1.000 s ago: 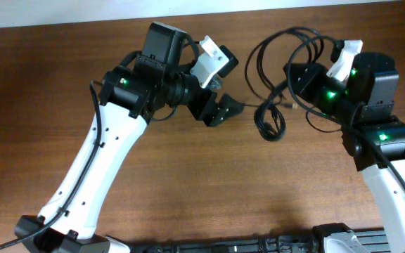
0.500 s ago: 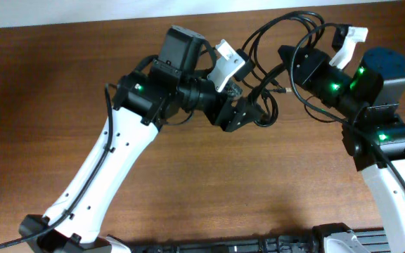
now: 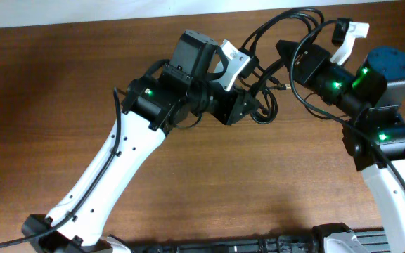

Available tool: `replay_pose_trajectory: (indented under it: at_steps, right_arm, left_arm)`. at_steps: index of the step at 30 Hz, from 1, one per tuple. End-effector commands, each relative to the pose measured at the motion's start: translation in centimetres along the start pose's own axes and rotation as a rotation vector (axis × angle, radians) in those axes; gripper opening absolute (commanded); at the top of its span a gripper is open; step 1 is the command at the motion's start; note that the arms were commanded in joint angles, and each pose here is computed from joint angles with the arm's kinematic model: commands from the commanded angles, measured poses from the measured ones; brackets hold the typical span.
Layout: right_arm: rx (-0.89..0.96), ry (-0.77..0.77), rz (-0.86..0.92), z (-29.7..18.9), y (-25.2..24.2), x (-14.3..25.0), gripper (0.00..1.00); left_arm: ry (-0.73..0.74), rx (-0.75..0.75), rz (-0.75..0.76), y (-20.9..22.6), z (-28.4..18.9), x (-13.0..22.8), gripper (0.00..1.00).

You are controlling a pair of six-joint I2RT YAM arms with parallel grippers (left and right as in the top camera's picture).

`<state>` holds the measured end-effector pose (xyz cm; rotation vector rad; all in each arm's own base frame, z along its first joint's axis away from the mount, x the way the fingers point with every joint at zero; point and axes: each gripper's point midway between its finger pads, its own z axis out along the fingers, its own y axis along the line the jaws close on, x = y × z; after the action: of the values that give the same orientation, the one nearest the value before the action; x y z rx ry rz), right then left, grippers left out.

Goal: Untangle cables

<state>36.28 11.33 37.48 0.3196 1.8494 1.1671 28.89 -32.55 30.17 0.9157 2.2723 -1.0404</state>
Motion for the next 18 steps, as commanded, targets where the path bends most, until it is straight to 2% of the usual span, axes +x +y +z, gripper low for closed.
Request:
replay_pose_trajectory:
  at_steps: [1, 4, 7, 9, 14, 18]
  right_arm:
    - [-0.037, 0.012, 0.004, -0.3, 1.0, 0.1, 0.04]
    - [-0.048, 0.026, 0.004, -0.3, 1.2, 0.3, 0.04]
    - [-0.056, 0.038, 0.000, -0.3, 1.4, 0.5, 0.04]
    - [-0.056, 0.037, -0.021, -0.3, 1.4, 0.5, 0.04]
    - [-0.042, 0.042, -0.062, -0.3, 1.0, 0.7, 0.05]
    - [-0.023, 0.046, -0.119, -0.1, 0.4, 0.8, 0.43]
  left_arm:
    - [-0.039, -0.008, 0.020, -0.8, -1.2, -0.9, 0.21]
    - [-0.046, -0.007, 0.024, -0.9, -1.2, -1.1, 0.19]
    - [-0.057, -0.006, 0.032, -0.9, -1.2, -1.4, 0.10]
    - [-0.069, -0.004, 0.040, -1.0, -1.2, -1.7, 0.00]
    - [-0.102, -0.002, 0.062, -1.1, -1.3, -2.6, 0.00]
    - [-0.125, 0.000, 0.075, -1.1, -1.4, -3.1, 0.00]
